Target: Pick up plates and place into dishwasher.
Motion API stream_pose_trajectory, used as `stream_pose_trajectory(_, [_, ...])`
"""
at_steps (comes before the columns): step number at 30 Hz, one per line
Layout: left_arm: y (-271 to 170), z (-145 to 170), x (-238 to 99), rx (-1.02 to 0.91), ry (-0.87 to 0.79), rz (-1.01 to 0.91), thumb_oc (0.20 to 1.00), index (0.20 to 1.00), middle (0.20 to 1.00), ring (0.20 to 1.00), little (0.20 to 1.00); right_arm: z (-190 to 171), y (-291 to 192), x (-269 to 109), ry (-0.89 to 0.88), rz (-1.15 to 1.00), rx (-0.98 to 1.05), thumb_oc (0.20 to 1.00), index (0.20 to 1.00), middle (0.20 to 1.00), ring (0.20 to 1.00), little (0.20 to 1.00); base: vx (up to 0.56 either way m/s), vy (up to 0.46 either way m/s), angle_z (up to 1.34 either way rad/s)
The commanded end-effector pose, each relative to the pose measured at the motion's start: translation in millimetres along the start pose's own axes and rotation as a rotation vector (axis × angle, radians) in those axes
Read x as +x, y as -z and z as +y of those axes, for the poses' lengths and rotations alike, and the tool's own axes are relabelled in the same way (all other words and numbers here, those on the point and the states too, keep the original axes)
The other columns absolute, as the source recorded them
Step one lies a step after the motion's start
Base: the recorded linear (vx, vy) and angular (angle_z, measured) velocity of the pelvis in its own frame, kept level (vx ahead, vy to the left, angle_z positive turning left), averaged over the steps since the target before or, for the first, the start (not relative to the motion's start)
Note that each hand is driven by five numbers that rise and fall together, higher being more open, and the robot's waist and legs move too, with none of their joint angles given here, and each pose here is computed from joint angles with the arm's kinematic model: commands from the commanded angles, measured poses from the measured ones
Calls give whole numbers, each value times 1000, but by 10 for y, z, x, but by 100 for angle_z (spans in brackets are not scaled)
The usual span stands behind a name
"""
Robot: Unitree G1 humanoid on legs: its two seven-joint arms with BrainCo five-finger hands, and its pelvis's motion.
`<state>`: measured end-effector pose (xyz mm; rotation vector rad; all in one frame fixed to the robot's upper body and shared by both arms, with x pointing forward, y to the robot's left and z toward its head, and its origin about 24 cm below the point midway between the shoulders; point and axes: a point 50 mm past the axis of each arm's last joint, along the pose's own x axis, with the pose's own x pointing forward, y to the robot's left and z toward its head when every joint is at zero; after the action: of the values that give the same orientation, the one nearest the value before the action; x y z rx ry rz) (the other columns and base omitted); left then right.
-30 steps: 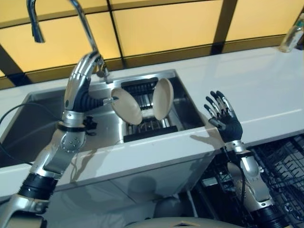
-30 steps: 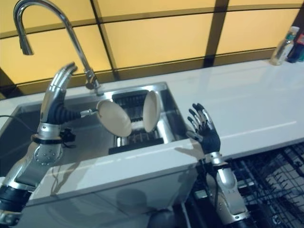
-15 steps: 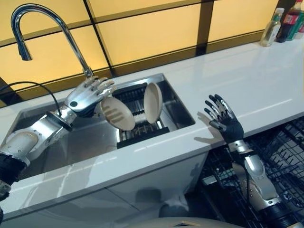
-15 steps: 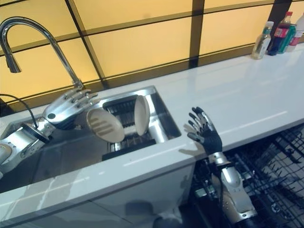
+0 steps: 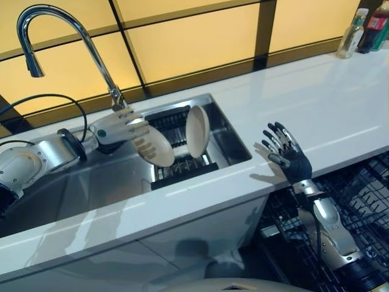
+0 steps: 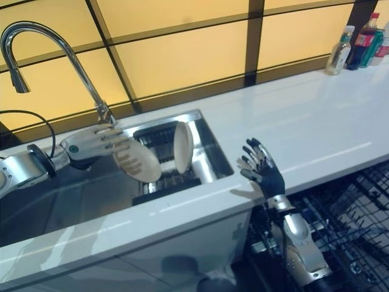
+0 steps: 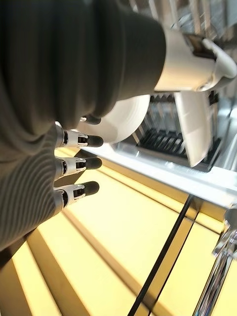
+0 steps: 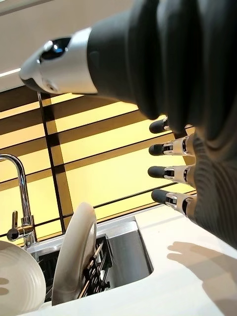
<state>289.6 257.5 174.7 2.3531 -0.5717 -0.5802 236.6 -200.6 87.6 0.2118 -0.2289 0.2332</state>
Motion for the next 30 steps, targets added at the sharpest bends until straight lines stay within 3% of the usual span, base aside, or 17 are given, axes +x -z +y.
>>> stream_pose_trajectory(1, [316, 118, -84, 66, -16, 105, 1000, 1000, 1000, 1000, 1000, 168, -275, 155, -90, -152, 11, 1000, 1000, 1000, 1000, 1000, 22, 2, 4])
stream_pose_trajectory(11, [218, -264, -57, 23, -49, 156, 1000, 1000, 1000, 1000, 1000, 164, -247, 144, -67, -146, 4, 1000, 1000, 1000, 1000, 1000, 25, 9, 1])
stream_pose_trajectory(30, [222, -485, -126, 115, -121, 204, 1000, 1000, 1000, 1000, 1000, 65, -209, 35, -13, -131, -8, 1000, 1000, 1000, 1000, 1000, 20, 31, -3])
